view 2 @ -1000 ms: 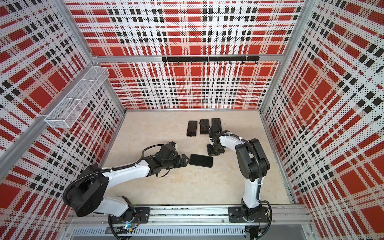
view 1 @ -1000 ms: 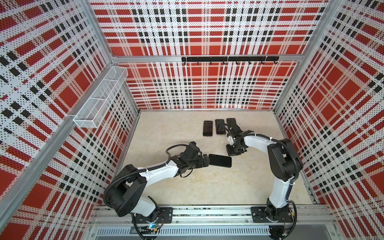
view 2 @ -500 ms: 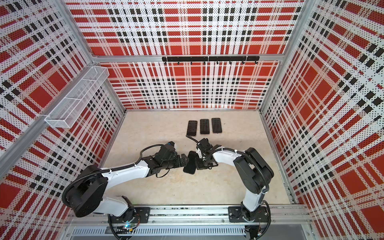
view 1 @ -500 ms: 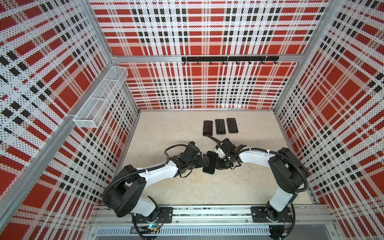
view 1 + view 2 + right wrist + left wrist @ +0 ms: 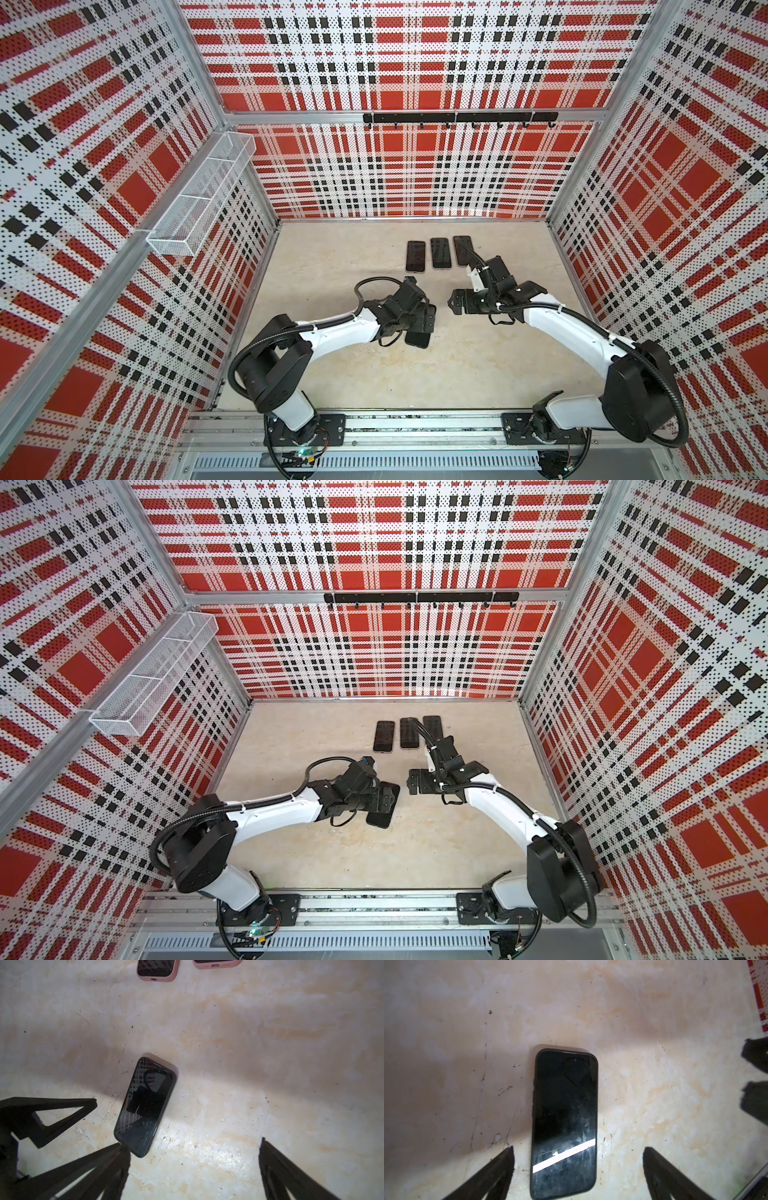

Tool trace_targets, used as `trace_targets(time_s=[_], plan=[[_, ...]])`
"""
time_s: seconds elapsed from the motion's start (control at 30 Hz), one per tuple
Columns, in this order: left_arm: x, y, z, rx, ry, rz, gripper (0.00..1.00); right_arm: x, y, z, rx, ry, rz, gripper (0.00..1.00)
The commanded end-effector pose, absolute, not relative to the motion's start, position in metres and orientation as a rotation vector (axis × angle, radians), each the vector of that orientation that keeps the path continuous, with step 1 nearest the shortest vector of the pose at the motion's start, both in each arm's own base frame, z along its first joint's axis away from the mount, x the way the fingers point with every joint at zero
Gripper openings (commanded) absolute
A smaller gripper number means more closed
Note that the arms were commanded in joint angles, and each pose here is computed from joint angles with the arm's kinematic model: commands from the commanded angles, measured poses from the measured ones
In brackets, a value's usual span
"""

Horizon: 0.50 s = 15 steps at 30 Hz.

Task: Put the phone into the phone case
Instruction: 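Grasp the cased black phone with the left gripper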

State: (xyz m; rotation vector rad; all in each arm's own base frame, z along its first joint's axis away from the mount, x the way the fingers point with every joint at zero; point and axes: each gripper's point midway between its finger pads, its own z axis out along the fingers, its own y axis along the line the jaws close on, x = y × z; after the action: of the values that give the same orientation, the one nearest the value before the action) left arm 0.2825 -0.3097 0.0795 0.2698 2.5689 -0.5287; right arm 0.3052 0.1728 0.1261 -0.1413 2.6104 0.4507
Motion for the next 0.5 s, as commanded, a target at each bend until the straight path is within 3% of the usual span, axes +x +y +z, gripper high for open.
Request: trace_targets(time_s=[0.0,0.47], plan=[[0.277,-0.307,0.063,0.396,2.630,-0.391,0.98,0.300,0.154,0.128,-0.160,2.633,0.364,1.00],[0.274,-0.317,0.028,0.481,2.738,-0.240,0.98,0.298,0.132,0.114,-0.123,2.628,0.422,1.00]])
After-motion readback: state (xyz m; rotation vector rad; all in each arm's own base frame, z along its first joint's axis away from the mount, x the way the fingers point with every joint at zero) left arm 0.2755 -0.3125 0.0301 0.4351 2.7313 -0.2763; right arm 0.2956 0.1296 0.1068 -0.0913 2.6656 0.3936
